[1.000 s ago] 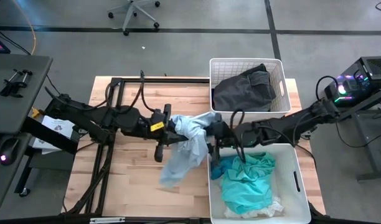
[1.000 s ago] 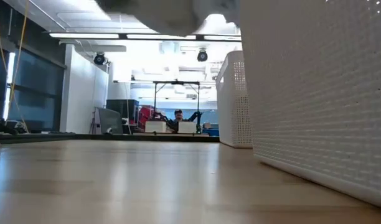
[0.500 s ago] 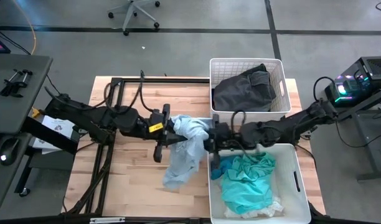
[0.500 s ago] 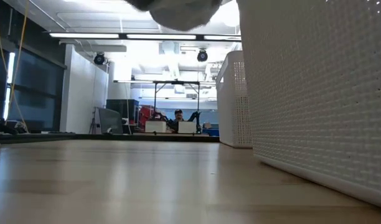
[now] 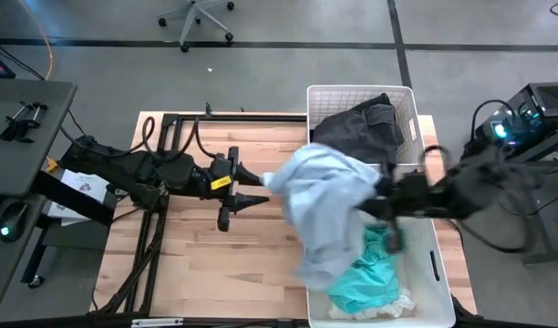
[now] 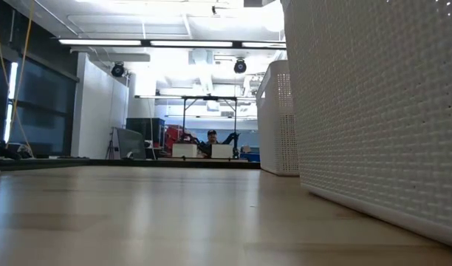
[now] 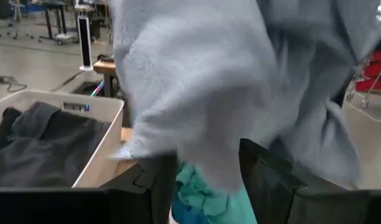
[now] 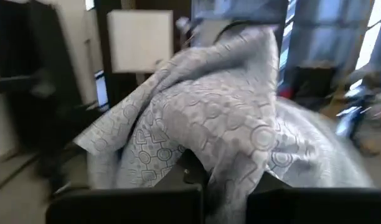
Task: Sort clothes
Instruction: Put the white patient gown into the bottom white laundry bin, then adjust the bottom laundry bin
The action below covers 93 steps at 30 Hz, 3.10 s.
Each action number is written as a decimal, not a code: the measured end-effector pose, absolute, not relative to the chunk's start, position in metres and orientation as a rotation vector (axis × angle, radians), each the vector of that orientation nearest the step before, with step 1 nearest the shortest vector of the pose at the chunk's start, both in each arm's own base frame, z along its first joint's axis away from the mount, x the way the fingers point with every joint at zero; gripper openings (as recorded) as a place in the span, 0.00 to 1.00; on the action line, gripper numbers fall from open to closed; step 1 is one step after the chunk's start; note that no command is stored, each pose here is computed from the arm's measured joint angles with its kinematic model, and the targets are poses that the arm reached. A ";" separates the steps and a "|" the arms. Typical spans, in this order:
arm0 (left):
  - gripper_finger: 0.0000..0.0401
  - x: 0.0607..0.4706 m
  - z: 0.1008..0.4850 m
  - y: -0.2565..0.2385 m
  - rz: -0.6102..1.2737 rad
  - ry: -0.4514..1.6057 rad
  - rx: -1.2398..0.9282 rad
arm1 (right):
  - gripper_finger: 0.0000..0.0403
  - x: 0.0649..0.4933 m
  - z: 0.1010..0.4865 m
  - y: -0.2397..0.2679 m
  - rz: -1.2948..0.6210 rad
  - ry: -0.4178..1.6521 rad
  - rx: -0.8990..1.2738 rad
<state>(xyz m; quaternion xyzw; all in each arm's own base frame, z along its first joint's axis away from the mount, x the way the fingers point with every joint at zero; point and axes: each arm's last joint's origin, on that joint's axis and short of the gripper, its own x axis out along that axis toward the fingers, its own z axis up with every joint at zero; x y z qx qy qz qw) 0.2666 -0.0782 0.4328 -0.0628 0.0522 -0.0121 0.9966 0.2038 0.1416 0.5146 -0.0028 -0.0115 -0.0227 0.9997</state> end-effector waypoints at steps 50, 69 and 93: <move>0.39 0.264 0.417 -0.069 0.159 0.243 -0.159 | 0.28 0.136 0.343 0.152 -0.475 0.683 0.863; 0.40 0.264 0.413 -0.064 0.196 0.277 -0.168 | 0.08 0.181 0.175 0.182 -0.324 1.181 0.934; 0.40 0.275 0.381 -0.068 0.091 0.463 -0.259 | 0.08 0.221 0.283 0.124 -0.424 0.688 0.495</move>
